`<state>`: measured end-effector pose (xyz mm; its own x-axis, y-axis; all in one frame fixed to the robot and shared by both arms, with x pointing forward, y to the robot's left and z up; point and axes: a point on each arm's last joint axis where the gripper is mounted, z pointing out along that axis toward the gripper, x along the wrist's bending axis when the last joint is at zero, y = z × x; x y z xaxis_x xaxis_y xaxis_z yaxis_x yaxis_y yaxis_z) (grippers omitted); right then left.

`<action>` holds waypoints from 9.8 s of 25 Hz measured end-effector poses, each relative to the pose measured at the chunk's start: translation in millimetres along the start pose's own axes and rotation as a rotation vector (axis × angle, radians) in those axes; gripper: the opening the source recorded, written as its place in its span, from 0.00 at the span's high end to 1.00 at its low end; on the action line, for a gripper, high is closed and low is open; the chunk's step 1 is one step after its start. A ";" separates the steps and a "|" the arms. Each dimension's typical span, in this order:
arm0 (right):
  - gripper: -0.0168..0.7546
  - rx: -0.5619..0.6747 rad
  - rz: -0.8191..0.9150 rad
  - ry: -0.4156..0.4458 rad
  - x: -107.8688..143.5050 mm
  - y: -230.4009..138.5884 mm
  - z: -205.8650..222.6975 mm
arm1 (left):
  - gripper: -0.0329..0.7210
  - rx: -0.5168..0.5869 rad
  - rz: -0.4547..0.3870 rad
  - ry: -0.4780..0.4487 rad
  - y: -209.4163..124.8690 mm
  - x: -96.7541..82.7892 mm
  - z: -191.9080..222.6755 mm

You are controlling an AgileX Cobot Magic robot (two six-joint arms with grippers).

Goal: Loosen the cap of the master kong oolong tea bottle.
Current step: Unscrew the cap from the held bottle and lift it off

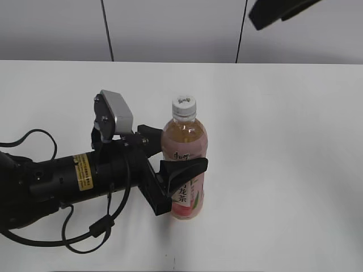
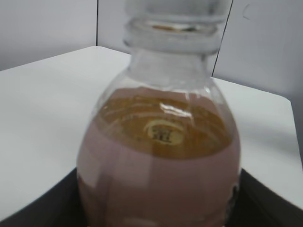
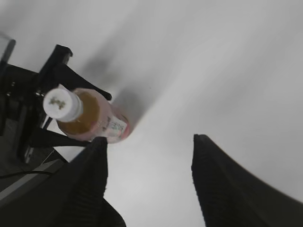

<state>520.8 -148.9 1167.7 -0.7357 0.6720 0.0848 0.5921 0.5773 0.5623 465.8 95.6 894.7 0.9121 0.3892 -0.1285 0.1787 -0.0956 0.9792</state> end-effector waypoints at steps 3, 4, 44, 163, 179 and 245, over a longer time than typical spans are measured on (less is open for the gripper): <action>0.42 0.000 -0.023 0.031 10.0 17.3 13.7 | 0.35 0.000 0.000 0.001 0.0 0.1 0.0; 0.42 0.012 -0.021 0.045 14.3 21.2 21.9 | 0.35 0.000 0.000 0.001 0.0 0.1 0.0; 0.42 0.158 0.020 0.066 84.5 23.3 66.7 | 0.37 0.009 0.238 -0.001 -0.7 0.0 0.3; 0.61 0.119 -2.065 0.376 79.7 8.1 122.0 | 0.38 0.006 0.249 0.020 -0.2 1.9 0.3; 0.61 0.083 -2.169 0.396 81.0 8.3 122.0 | 0.38 0.007 0.250 0.020 -0.2 1.8 0.3; 0.22 0.284 0.075 0.066 82.6 6.9 104.0 | 0.38 0.006 0.247 0.023 -0.1 2.1 0.3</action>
<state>498.3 -41.1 1093.1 -0.7006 0.6916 0.1757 0.7071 0.6399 0.3009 467.8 96.3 894.2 0.9197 0.3744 0.1186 -0.0466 -0.1959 0.9795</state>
